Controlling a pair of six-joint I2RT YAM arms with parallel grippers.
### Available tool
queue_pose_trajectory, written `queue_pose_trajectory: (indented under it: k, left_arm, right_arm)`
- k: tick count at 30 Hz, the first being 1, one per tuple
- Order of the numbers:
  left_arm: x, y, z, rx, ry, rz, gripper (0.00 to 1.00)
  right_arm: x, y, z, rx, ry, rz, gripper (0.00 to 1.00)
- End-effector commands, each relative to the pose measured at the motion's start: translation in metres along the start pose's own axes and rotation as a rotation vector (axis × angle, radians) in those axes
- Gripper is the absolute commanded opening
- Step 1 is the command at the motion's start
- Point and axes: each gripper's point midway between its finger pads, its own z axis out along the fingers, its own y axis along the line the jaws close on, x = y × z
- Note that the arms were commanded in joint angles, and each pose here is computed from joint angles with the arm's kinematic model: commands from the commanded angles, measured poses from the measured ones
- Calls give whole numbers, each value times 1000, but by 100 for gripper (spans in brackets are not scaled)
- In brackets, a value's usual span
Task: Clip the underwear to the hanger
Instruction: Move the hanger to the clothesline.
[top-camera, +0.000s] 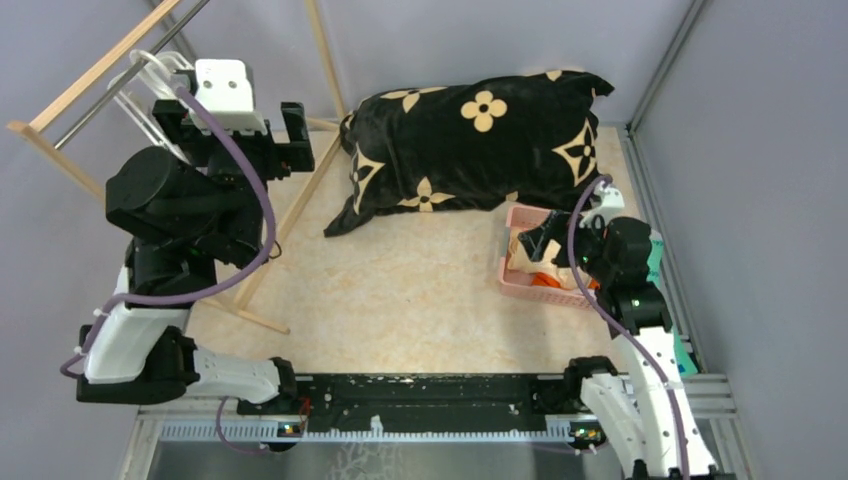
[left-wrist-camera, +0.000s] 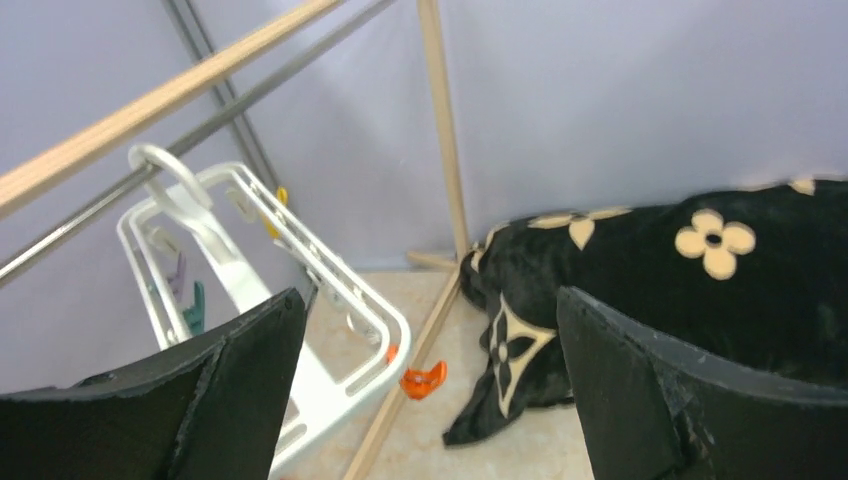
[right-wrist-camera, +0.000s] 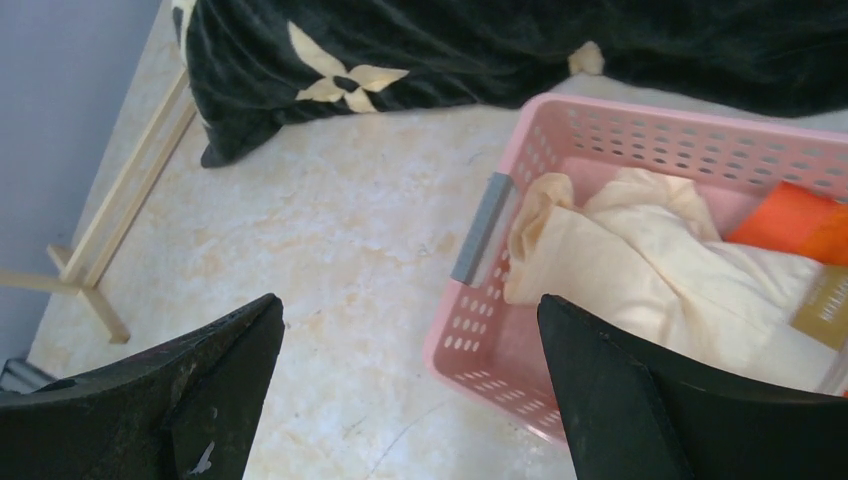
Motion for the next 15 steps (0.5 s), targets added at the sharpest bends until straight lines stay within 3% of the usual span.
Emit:
queue_pose_trajectory:
  k: [1,4,9,15]
  left_arm:
    - [-19,27,-10,-124,-25,94,100]
    - [-29,39,-20,-140,-20,54,100]
    - [-32,7,-19,-89,-23,142,100]
    - [-36,6,-22,-54,-61,52,100]
  right_arm:
    - [-47,51,12,-102,-75,-50,99]
    - [-55,102,31,-171,-67,-89,99]
    - [-91,193,40,-386,-132,-3,99]
    - [-123,234,31,-549,-200,141,99]
